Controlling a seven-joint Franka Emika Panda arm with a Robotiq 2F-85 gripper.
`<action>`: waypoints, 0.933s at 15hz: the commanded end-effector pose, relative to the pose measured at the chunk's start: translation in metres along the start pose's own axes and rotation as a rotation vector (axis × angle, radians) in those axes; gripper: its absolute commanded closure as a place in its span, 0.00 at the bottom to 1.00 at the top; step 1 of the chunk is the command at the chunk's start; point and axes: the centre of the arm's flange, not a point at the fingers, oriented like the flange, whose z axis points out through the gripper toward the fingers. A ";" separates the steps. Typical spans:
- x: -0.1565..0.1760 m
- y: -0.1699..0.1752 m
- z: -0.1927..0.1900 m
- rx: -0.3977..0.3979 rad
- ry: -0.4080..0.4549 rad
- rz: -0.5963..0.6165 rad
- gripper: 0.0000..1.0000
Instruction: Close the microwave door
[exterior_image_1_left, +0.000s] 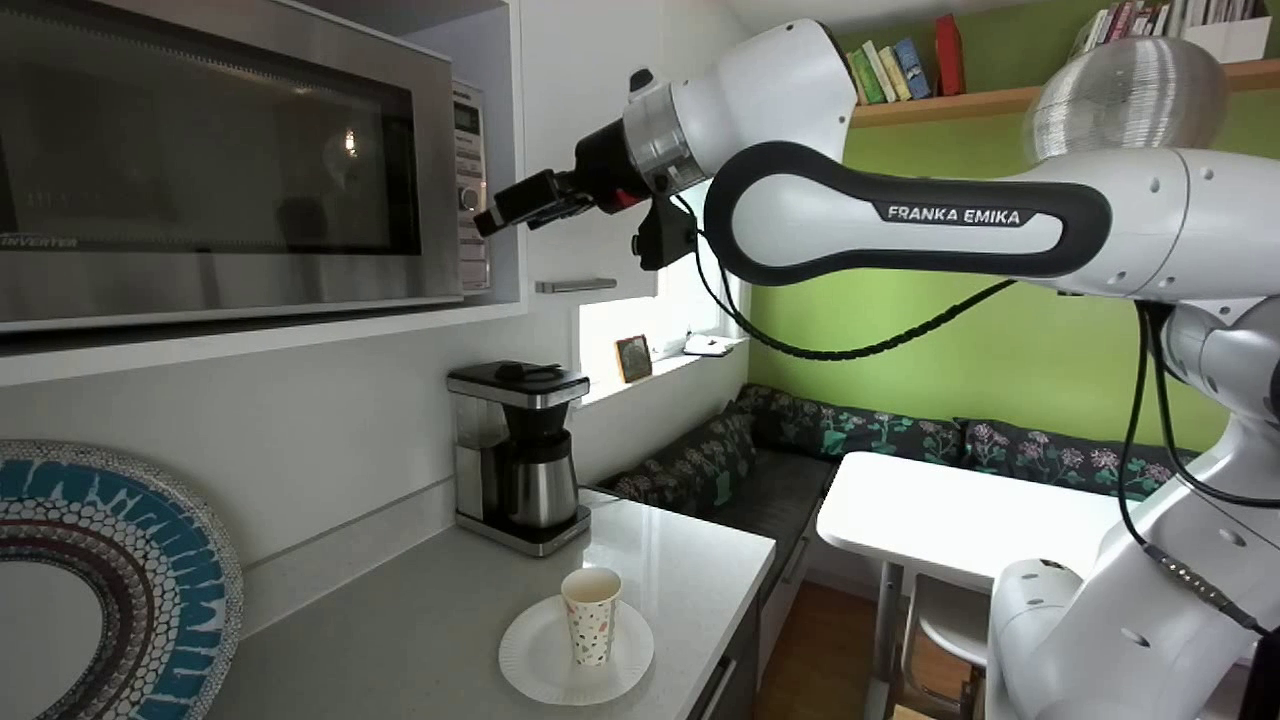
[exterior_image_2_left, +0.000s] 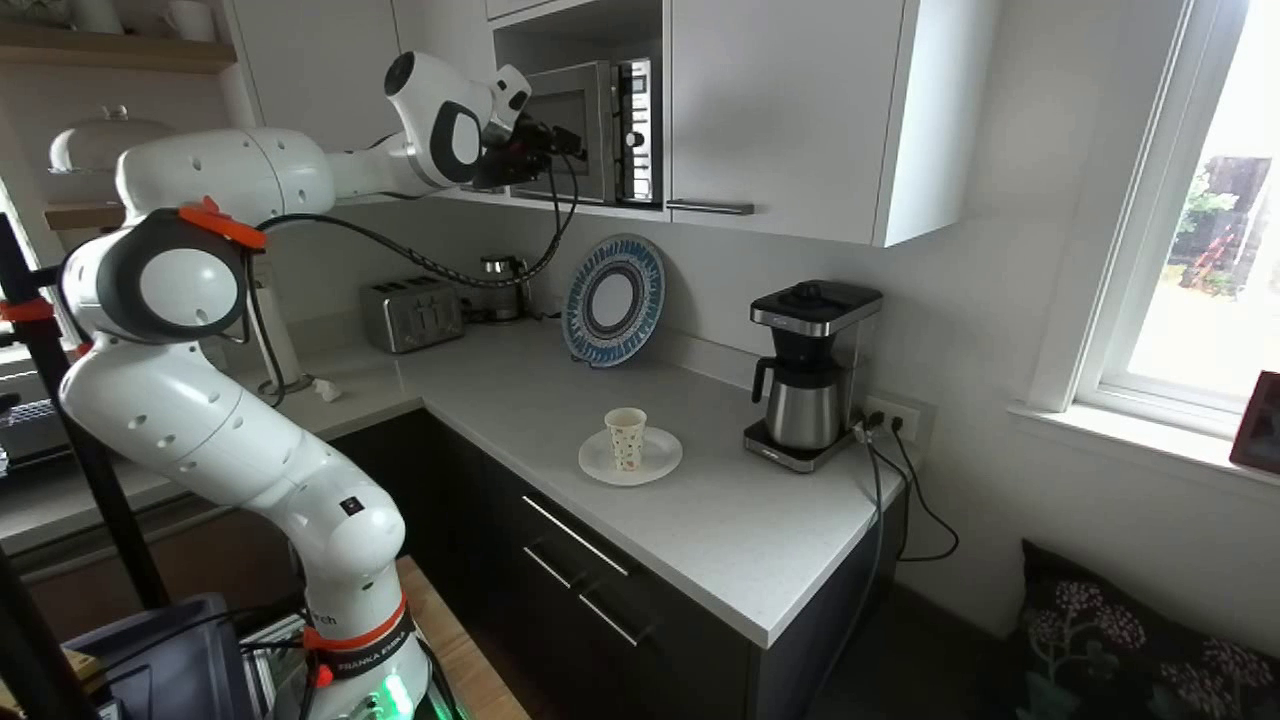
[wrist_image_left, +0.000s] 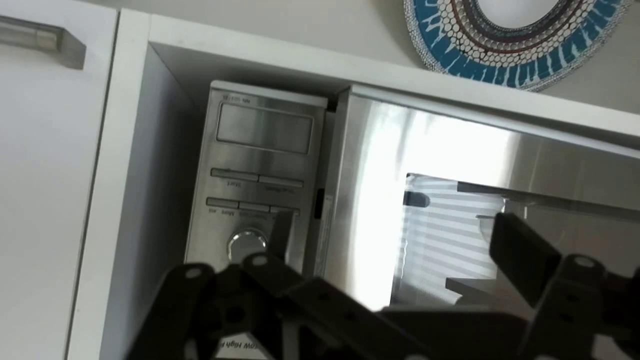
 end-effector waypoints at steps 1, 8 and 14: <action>0.020 -0.004 0.010 -0.035 0.014 0.000 0.00; 0.035 -0.019 0.034 -0.062 0.030 0.020 0.57; 0.041 -0.020 0.048 -0.136 0.053 -0.007 0.99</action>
